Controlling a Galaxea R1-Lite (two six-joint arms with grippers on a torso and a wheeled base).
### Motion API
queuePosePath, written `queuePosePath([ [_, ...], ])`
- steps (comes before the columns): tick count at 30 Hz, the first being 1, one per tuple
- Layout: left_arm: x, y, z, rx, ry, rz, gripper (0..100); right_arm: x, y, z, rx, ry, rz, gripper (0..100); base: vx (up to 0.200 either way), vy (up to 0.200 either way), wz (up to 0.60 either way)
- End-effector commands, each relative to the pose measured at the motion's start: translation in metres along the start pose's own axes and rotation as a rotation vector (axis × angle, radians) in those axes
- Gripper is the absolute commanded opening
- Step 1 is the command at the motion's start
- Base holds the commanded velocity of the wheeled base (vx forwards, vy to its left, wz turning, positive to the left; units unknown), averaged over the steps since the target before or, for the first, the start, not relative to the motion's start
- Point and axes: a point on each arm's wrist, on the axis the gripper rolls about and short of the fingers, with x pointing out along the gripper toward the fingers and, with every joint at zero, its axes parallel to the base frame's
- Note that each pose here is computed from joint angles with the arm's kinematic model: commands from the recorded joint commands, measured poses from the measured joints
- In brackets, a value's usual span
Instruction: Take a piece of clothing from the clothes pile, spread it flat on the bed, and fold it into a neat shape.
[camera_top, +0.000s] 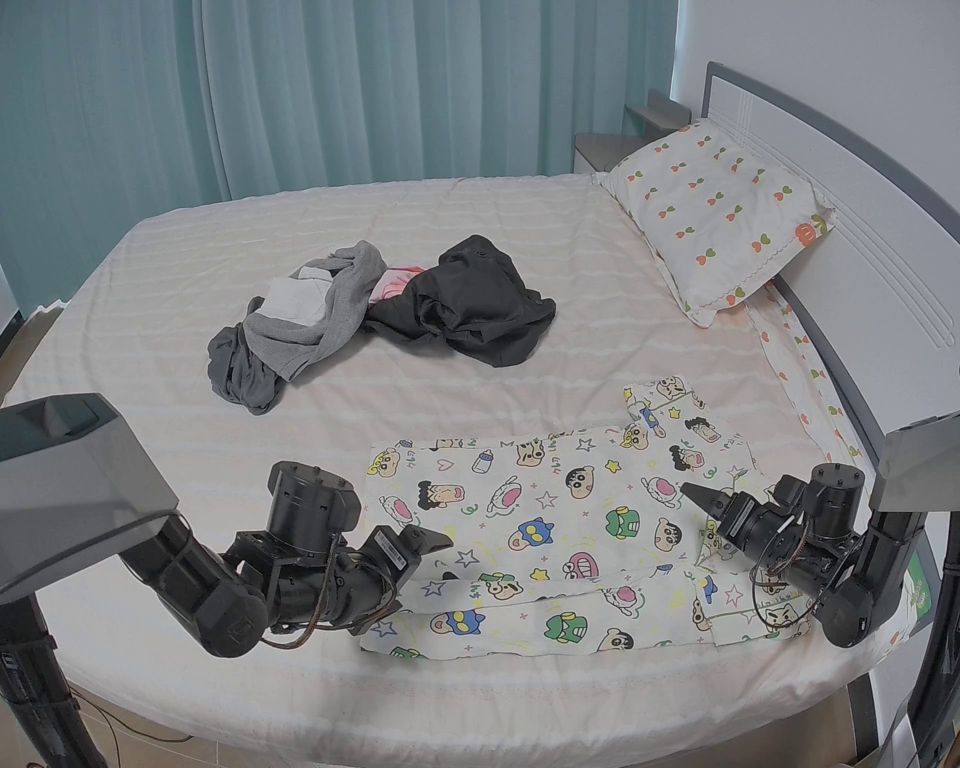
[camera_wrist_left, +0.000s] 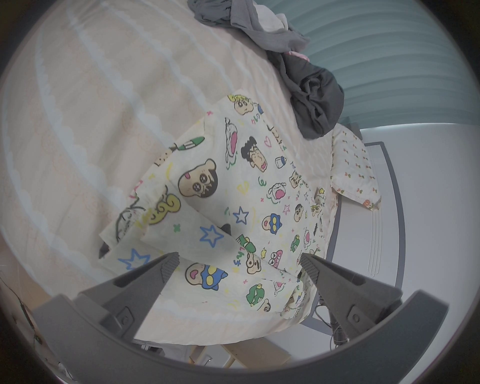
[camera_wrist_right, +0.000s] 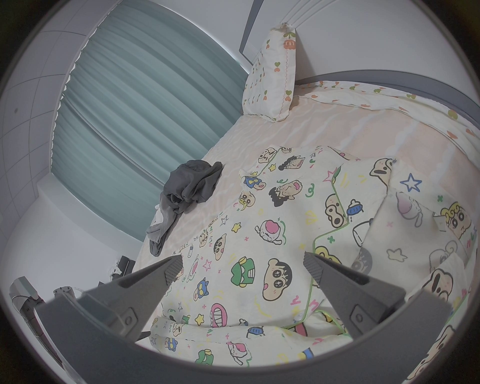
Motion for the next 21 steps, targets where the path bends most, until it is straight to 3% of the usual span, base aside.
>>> queuePosePath([
  [1, 0.015, 0.007, -0.005, 0.002, 0.019, 0.037, 100, 0.001, 0.000, 0.000, -0.001, -0.006, 0.006, 100, 0.000, 0.000, 0.00],
  [21, 0.025, 0.011, -0.013, 0.007, 0.042, 0.089, 100, 0.003, -0.001, -0.004, -0.003, 0.006, 0.001, 100, 0.000, 0.000, 0.00],
])
